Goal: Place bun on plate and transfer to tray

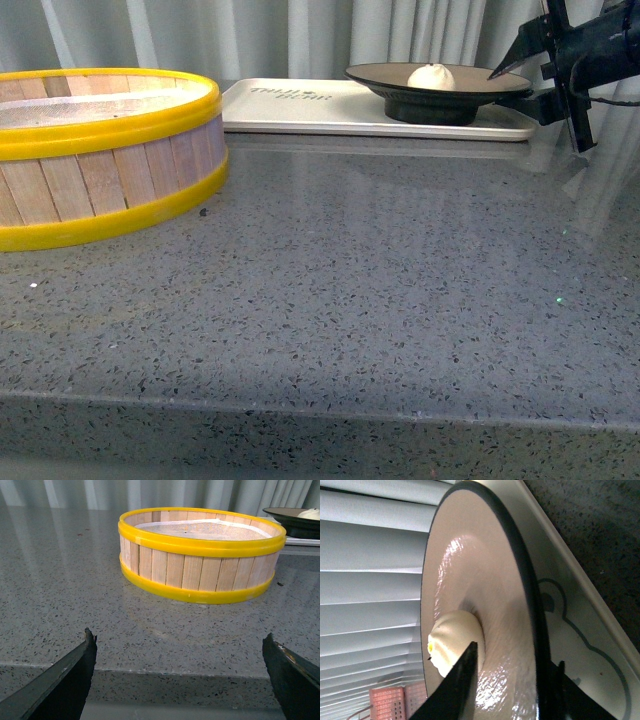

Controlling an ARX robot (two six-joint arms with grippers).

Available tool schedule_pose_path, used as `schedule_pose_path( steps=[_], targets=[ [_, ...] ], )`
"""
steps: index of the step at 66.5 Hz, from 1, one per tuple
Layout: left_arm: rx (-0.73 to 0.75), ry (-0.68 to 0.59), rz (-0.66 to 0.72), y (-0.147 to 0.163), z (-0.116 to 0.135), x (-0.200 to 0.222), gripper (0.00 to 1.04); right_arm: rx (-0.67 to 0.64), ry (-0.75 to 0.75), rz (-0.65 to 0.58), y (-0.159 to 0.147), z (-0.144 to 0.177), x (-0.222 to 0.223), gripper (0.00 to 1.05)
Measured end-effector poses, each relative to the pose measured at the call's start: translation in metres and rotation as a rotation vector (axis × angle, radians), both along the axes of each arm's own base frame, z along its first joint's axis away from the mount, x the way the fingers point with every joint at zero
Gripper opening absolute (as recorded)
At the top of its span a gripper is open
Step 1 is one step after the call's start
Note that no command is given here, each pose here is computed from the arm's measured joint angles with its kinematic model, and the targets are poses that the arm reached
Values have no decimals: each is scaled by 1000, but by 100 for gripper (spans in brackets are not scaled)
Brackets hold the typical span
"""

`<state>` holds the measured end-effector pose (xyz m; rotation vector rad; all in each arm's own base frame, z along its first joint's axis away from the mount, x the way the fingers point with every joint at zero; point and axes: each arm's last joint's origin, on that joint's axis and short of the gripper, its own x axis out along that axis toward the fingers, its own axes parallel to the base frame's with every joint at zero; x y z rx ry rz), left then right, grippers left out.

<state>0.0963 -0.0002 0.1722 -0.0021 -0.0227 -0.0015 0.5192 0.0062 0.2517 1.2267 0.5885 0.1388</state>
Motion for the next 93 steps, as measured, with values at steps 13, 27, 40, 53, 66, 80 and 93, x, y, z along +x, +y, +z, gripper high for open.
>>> schedule_pose_path(
  steps=[13,27,40,53,66,80,93],
  targets=[
    [0,0,0,0,0,0,98,1,-19,6,0,10,-3,68],
    [0,0,0,0,0,0,98,-1,-36,-14,-1,20,-18,96],
    [0,0,0,0,0,0,98,-4,-84,-45,-11,36,-48,96],
    [0,0,0,0,0,0,98,-42,-142,-134,-36,52,-106,96],
    [0,0,0,0,0,0,98,-356,-177,-365,-68,53,-199,96],
    [0,0,0,0,0,0,98,-862,-215,-482,-71,37,-313,96],
    [0,0,0,0,0,0,98,-1238,-380,-366,-60,11,-360,86]
  ],
)
